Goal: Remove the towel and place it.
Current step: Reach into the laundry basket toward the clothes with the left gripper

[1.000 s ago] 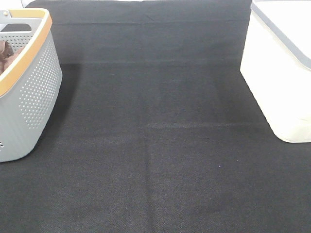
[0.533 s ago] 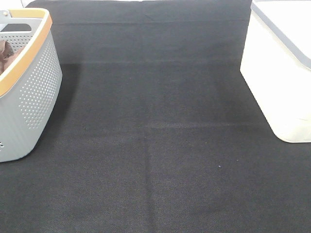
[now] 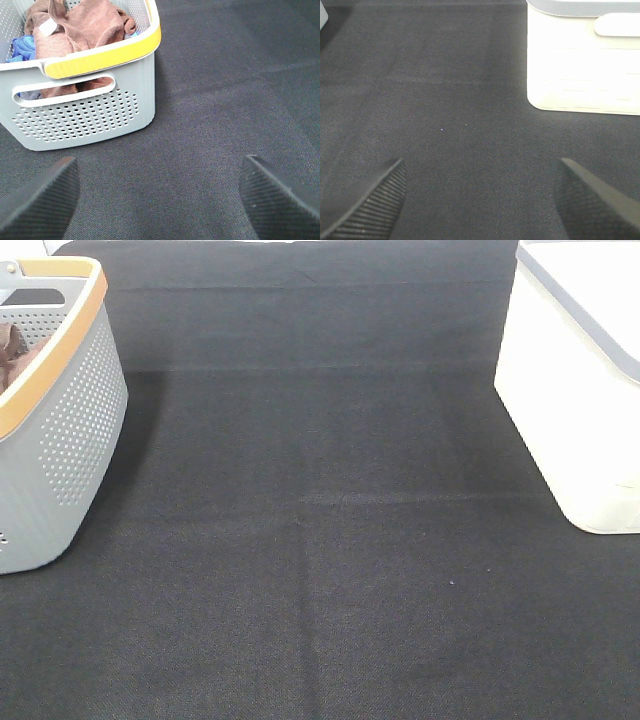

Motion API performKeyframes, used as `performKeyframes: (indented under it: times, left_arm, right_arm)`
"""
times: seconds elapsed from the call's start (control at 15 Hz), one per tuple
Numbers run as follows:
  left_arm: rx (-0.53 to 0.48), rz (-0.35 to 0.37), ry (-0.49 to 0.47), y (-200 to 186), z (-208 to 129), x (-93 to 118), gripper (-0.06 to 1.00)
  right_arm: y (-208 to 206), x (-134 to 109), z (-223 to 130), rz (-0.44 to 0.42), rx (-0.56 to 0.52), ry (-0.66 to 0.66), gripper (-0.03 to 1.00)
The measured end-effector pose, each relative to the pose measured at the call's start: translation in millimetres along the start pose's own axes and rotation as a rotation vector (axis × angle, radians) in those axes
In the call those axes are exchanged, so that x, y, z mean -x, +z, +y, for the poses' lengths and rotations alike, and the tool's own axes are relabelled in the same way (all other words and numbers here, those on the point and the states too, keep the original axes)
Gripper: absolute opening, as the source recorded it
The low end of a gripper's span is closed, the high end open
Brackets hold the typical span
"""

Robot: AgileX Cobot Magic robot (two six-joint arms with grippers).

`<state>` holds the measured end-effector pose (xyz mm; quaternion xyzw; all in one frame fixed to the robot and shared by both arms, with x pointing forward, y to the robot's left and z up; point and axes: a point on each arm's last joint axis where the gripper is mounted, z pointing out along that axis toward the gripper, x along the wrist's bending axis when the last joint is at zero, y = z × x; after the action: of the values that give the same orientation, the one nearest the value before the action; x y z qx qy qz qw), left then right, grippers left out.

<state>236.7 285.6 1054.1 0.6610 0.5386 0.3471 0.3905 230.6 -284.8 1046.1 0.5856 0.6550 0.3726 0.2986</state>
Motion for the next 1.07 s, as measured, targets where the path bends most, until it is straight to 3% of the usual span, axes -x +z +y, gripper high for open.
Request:
performKeyframes:
  times: [1.07]
  left_arm:
    - [0.000,0.000,0.000,0.0,0.0,0.0,0.83]
  right_arm:
    - [0.0,0.0,0.0,0.000,0.000,0.000,0.77]
